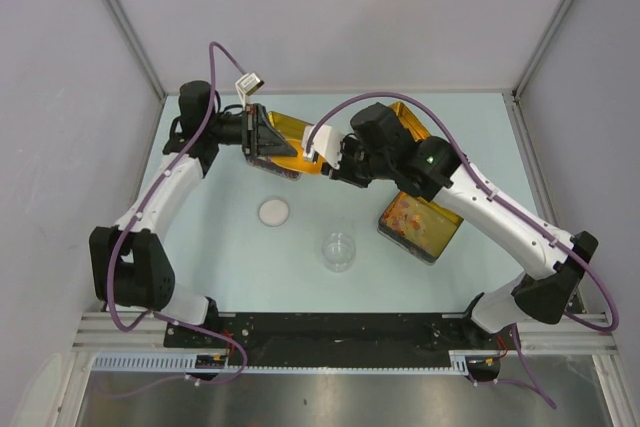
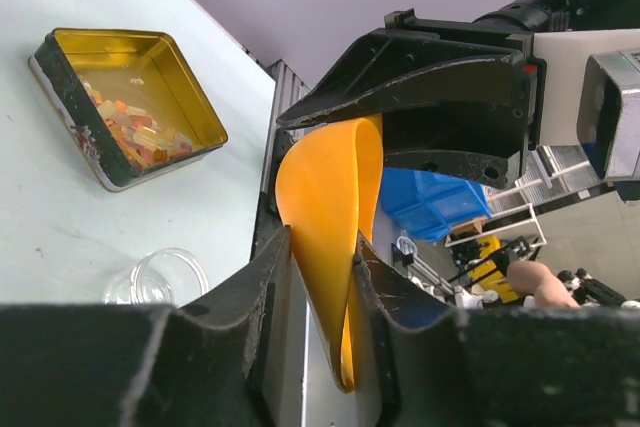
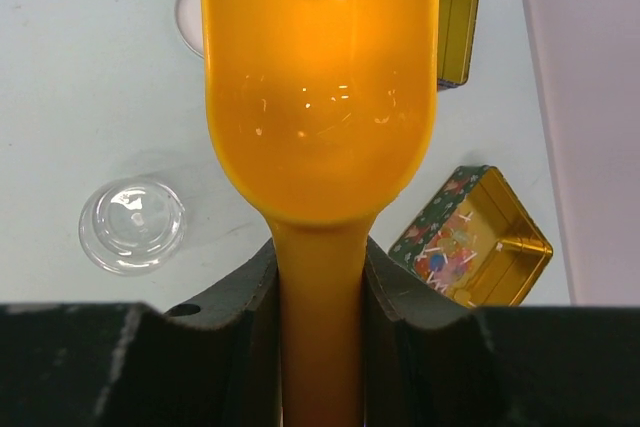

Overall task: Pack the candies
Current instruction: Pick up the spatula from the center of the board.

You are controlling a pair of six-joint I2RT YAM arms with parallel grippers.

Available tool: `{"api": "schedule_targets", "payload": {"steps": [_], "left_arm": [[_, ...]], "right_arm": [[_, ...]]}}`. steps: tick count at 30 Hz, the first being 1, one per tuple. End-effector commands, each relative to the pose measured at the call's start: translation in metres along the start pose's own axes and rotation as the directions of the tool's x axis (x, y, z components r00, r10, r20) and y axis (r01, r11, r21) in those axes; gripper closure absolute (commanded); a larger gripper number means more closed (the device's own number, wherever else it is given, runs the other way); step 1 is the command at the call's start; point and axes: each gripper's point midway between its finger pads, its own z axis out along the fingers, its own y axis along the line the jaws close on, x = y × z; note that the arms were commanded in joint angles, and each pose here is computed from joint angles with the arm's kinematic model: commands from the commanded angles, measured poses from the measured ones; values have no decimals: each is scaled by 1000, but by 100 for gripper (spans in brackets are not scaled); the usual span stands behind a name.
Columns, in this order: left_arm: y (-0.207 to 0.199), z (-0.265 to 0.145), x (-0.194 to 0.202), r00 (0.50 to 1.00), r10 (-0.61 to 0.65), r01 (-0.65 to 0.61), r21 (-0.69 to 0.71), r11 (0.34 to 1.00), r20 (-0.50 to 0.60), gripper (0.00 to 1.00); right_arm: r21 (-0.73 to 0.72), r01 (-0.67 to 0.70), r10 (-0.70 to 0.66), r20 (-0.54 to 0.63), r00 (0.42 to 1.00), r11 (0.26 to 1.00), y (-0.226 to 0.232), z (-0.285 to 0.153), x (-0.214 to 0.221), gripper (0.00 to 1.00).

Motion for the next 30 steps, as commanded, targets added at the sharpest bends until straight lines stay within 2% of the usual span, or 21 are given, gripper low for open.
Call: {"api": "schedule_targets", "payload": {"steps": [1, 3, 5, 7, 9, 10, 11, 12, 13, 14, 15, 16, 18, 21, 30], "left_arm": [[-15, 4, 14, 997, 0, 7, 89, 996, -79, 83], [-11, 5, 16, 997, -19, 26, 84, 996, -78, 88], [-6, 6, 16, 998, -18, 22, 62, 998, -64, 100], [-2, 7, 15, 998, -20, 22, 39, 999, -54, 100], [2, 7, 15, 999, -19, 20, 15, 1000, -47, 100], [3, 8, 15, 999, -18, 18, 13, 1000, -47, 100], [3, 7, 16, 999, -19, 20, 15, 1000, -49, 100], [3, 7, 16, 999, -21, 22, 17, 1000, -50, 100], [2, 7, 17, 998, -28, 29, 18, 999, -49, 100], [1, 7, 20, 998, -38, 39, 23, 999, -50, 100], [-1, 7, 18, 999, 13, -12, 39, 999, -47, 100], [-2, 7, 20, 998, -47, 49, 41, 998, -50, 100], [-3, 7, 23, 999, -5, 8, 53, 999, -46, 100], [-6, 6, 26, 999, -20, 23, 56, 998, -49, 100], [-4, 8, 18, 999, -52, 52, 14, 999, 7, 100]], "right_arm": [[102, 31, -37, 53, 998, 994, -27, -11, -25, 96], [98, 41, -47, 55, 997, 994, -25, -13, -28, 96], [97, 44, -50, 59, 997, 994, -24, -16, -31, 93], [98, 49, -55, 66, 996, 994, -22, -16, -35, 87], [108, 48, -56, 74, 996, 993, -23, -21, -37, 68], [110, 47, -56, 79, 995, 993, -24, -23, -38, 55], [105, 46, -55, 89, 995, 993, -23, -25, -39, 25], [105, 37, -48, 99, 994, 994, -24, -31, -40, 16], [100, 32, -43, 105, 994, 994, -23, -34, -40, 13], [80, 29, -39, 128, 991, 996, -21, -38, -43, 12], [69, 21, -31, 141, 989, 997, -20, -41, -44, 12], [73, -1, -11, 154, 988, 997, -25, -48, -42, 11], [36, -19, 12, 196, 981, 999, -24, -55, -45, 10], [-13, -61, 62, 255, 965, 998, -27, -65, -45, 7], [16, -74, 68, 229, 971, 997, -22, -47, -35, 8]]}}
